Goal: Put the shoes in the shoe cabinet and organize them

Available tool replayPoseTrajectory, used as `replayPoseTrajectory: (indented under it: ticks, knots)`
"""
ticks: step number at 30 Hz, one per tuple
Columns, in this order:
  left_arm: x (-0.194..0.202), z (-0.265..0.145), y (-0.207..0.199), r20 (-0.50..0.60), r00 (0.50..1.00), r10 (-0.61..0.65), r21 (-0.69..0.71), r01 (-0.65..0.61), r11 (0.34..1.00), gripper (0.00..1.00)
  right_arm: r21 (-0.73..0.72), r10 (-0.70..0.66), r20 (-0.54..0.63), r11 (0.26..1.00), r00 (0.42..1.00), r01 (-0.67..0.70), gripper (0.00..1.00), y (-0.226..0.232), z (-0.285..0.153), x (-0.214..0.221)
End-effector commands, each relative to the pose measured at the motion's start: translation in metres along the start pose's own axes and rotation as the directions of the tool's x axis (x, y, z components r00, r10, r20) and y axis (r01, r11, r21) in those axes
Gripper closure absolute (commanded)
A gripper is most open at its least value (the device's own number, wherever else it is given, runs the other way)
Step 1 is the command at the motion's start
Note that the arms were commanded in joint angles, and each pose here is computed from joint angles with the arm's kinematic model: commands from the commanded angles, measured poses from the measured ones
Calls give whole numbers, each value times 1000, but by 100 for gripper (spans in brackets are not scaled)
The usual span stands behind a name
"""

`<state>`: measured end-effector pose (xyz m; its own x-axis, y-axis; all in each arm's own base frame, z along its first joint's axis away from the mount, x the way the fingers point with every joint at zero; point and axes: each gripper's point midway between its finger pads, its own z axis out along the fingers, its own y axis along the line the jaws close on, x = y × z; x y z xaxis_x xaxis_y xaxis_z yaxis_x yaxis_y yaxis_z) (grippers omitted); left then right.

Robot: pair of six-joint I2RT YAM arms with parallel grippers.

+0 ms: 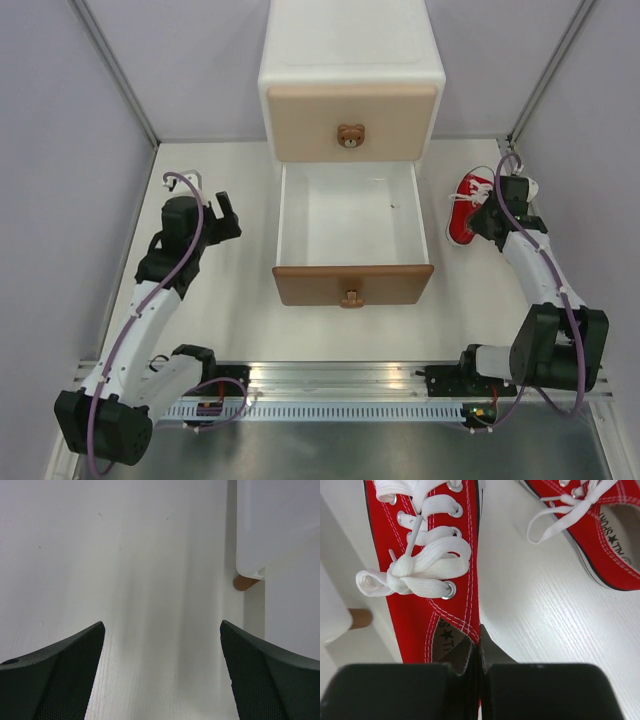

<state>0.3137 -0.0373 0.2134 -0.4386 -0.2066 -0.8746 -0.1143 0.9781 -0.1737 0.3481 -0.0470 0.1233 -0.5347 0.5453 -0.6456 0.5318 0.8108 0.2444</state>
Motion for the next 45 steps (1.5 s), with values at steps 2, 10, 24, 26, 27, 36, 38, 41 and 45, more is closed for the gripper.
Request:
replayPoseTrajectory:
  ticks: [2, 10, 24, 26, 27, 36, 38, 41, 45]
  knots:
    - [-8, -10, 3, 49, 999, 11, 0, -11, 1000, 2, -115, 74, 224, 992, 972, -49, 99, 31, -61, -76]
    - [5, -14, 10, 37, 999, 16, -16, -15, 1000, 2, -281, 114, 341, 960, 933, -15, 99, 56, -154, -115]
    - [11, -9, 17, 20, 1000, 20, -53, -19, 998, 2, -690, -60, 398, 638, 915, 342, 99, 130, -281, -77]
    - [12, -9, 18, 19, 1000, 20, -58, -19, 998, 2, -728, -114, 402, 562, 909, 393, 99, 139, -290, -65]
    - [12, -8, 18, 18, 1000, 20, -59, -19, 998, 2, -737, -133, 405, 538, 905, 408, 99, 142, -293, -61]
    - [12, -8, 21, 23, 1000, 21, -77, -19, 997, 2, -815, -378, 381, 292, 844, 500, 99, 164, -306, -2]
    - [13, -8, 21, 18, 1000, 22, -77, -20, 997, 2, -816, -382, 390, 279, 838, 507, 99, 163, -309, 1]
    - [14, -6, 21, 12, 1000, 21, -76, -20, 997, 2, -831, -399, 376, 255, 836, 495, 99, 160, -308, 13]
    - [15, -6, 20, 8, 1000, 22, -73, -21, 997, 2, -831, -426, 366, 251, 827, 497, 99, 154, -306, 25]
